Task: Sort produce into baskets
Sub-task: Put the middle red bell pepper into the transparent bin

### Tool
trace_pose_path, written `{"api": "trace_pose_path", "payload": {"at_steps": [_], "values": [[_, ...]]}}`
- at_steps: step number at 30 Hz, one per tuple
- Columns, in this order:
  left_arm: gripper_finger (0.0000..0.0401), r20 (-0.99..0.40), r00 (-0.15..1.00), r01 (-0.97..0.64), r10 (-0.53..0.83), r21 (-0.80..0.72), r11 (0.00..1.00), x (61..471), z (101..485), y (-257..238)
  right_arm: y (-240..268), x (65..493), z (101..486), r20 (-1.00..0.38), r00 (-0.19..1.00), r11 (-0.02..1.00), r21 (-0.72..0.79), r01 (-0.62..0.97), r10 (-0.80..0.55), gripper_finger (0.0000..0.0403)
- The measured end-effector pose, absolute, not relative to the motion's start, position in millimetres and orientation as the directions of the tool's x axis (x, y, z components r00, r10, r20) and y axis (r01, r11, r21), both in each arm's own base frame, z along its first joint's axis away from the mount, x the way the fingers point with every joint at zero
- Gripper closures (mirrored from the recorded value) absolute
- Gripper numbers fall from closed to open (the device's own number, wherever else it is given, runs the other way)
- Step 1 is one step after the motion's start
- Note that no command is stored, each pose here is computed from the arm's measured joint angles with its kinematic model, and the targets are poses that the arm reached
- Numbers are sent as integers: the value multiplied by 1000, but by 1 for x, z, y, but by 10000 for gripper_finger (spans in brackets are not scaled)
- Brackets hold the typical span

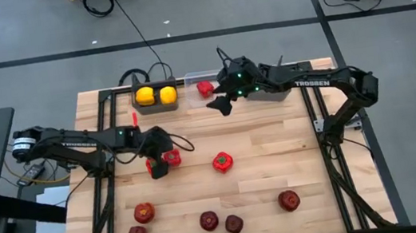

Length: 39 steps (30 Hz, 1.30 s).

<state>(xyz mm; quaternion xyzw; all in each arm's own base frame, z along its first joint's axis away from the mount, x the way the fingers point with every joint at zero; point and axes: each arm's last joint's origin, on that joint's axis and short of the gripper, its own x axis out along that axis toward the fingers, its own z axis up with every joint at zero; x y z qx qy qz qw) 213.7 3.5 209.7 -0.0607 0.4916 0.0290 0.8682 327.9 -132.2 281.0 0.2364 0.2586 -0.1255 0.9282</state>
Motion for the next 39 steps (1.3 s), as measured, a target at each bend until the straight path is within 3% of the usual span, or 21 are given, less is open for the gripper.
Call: {"api": "trace_pose_path", "payload": {"at_steps": [10,19,22,29,39], "values": [[54,-830,557,-138,20,-70,988,217,176,4,-104,336,279,-556,830,864,402,302,-31,21],[147,-827,560,-167,48,-56,984,220,173,5,-90,338,280,-564,826,801,494,337,1,55],[147,-800,594,-193,85,-40,980,227,186,8,-82,330,290,-568,823,764,533,364,4,62],[124,-675,708,-283,208,-1,959,256,216,48,-47,301,322,-572,808,742,479,469,-141,65],[122,-614,685,-405,393,128,905,318,247,142,-38,280,341,-542,817,746,460,482,-194,66]]}}
